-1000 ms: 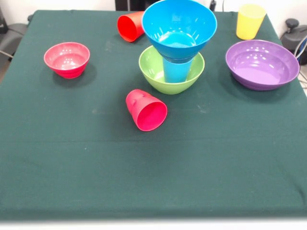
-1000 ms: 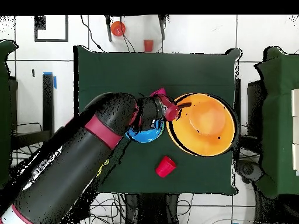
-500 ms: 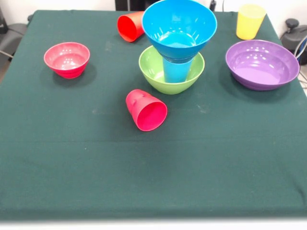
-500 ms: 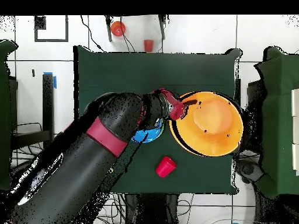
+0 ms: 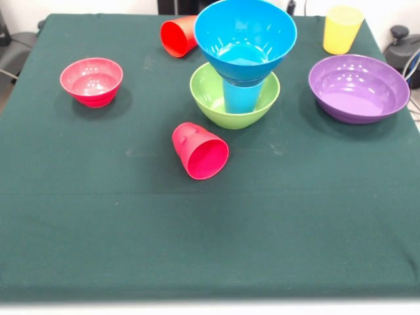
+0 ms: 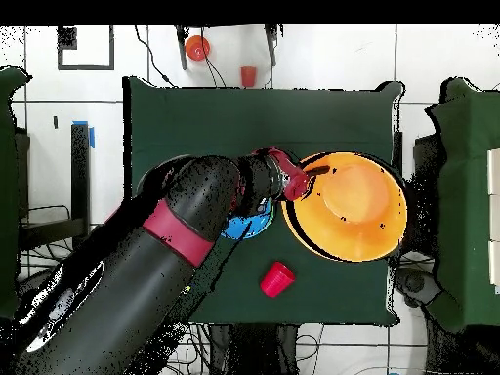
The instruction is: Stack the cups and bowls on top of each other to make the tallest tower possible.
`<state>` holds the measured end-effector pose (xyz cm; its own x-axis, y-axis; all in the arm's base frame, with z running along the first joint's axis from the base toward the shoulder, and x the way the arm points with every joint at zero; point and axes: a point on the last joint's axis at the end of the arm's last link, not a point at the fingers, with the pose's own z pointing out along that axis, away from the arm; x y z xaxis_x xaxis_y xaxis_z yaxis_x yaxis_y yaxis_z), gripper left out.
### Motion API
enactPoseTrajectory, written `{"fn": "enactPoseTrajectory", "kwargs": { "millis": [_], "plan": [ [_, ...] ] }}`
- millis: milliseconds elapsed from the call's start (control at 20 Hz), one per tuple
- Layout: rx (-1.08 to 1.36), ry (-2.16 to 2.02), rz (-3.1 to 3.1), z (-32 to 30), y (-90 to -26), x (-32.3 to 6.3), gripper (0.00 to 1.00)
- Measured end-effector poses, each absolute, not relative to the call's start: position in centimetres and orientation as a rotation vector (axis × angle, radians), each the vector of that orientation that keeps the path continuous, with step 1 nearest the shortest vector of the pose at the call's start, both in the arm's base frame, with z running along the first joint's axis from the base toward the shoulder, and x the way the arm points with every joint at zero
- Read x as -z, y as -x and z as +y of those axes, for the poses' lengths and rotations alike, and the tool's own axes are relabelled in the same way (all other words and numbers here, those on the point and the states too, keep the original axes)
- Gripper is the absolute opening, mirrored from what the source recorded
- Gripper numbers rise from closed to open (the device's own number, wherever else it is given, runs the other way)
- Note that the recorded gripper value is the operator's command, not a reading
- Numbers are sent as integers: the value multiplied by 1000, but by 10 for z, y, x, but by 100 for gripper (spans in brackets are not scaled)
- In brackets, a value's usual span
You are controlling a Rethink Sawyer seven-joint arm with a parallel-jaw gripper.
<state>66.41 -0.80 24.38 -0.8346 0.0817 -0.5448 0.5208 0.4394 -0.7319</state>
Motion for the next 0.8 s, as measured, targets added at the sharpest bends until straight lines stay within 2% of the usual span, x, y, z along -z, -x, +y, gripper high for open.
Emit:
{"fn": "enactPoseTrajectory", "kwargs": {
  "millis": [400, 800],
  "plan": [
    [1361, -500, 2288, -4, -664, -231, 0],
    [1390, -462, 2321, 1, -659, -200, 0]
  ]
}}
